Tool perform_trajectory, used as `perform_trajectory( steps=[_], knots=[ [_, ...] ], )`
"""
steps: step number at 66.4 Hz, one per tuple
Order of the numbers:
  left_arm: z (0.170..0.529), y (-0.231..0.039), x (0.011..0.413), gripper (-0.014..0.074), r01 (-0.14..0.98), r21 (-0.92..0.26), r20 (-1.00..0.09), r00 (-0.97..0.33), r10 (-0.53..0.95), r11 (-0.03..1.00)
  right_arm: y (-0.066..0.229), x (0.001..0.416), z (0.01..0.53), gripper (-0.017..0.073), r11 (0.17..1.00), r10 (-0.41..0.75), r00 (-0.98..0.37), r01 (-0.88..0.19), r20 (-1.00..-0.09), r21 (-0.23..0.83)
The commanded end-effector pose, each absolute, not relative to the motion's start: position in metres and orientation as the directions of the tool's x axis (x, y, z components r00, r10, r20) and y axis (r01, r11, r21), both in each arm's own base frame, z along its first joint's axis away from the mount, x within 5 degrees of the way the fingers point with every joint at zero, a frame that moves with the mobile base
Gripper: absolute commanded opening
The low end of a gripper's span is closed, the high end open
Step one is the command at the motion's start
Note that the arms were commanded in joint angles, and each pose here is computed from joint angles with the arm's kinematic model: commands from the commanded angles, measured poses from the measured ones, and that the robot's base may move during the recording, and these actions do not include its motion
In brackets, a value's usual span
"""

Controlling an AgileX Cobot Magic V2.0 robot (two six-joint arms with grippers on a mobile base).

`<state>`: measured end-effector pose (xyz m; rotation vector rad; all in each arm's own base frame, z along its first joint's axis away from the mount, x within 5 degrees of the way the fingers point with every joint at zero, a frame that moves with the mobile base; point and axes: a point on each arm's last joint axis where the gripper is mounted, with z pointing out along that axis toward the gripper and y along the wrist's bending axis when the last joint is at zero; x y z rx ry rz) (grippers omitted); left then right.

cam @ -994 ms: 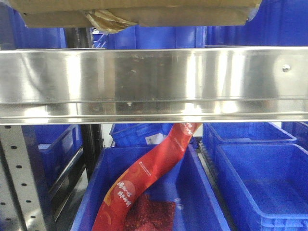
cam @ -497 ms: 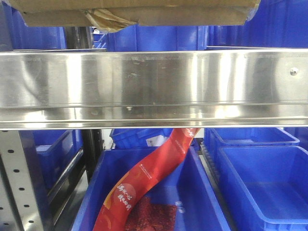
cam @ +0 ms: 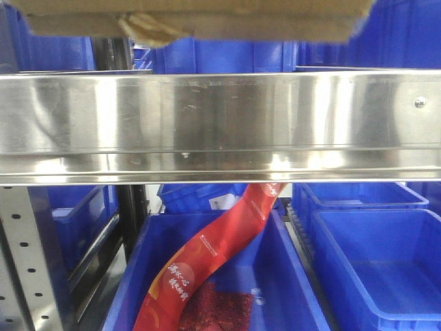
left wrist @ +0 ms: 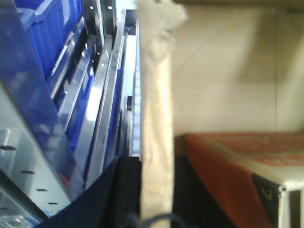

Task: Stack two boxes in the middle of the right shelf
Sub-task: 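Lower the stacked boxes onto the middle steel shelf with both grippers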

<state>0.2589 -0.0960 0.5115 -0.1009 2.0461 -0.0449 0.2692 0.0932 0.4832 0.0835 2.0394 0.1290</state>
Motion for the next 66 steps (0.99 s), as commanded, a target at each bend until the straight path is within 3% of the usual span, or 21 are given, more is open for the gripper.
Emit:
perform_trajectory(
  steps=[1,21,32,43,49,58,66],
  knots=[
    [0.518,-0.095,0.259,-0.0111,-0.043,-0.090,-0.903,-0.419,-0.100,0.995,0.087,0.266,0.491,-0.0151,0.993,0.111,-0.416,0.022,-0.903,0.112],
    [0.491,-0.102,0.290,-0.0111,-0.064,-0.103,-0.850,-0.513,-0.121,0.993,0.096,0.283,0.483,-0.0151,0.985,0.168,-0.412,0.030,-0.896,0.171],
    [0.481,-0.108,0.307,-0.0111,0.021,-0.107,-0.846,-0.527,-0.080,0.994,0.104,0.297,0.466,-0.0151,0.982,0.184,-0.472,0.044,-0.862,0.185],
    [0.478,-0.109,0.311,-0.0106,0.021,-0.102,-0.842,-0.534,-0.075,0.995,0.107,0.302,0.461,-0.0146,0.983,0.178,-0.483,0.045,-0.858,0.178],
    [0.478,-0.109,0.311,-0.0019,0.021,-0.102,-0.842,-0.534,-0.075,0.995,0.107,0.304,0.459,-0.0036,0.983,0.176,-0.489,0.048,-0.854,0.175],
    [0.477,-0.110,0.312,0.0185,0.021,-0.101,-0.841,-0.536,-0.074,0.995,0.107,0.305,0.459,0.0258,0.983,0.176,-0.486,0.046,-0.856,0.176],
    [0.477,-0.110,0.312,0.0342,0.021,-0.101,-0.841,-0.536,-0.074,0.995,0.107,0.305,0.459,0.0445,0.983,0.176,-0.486,0.046,-0.856,0.176]
  ],
)
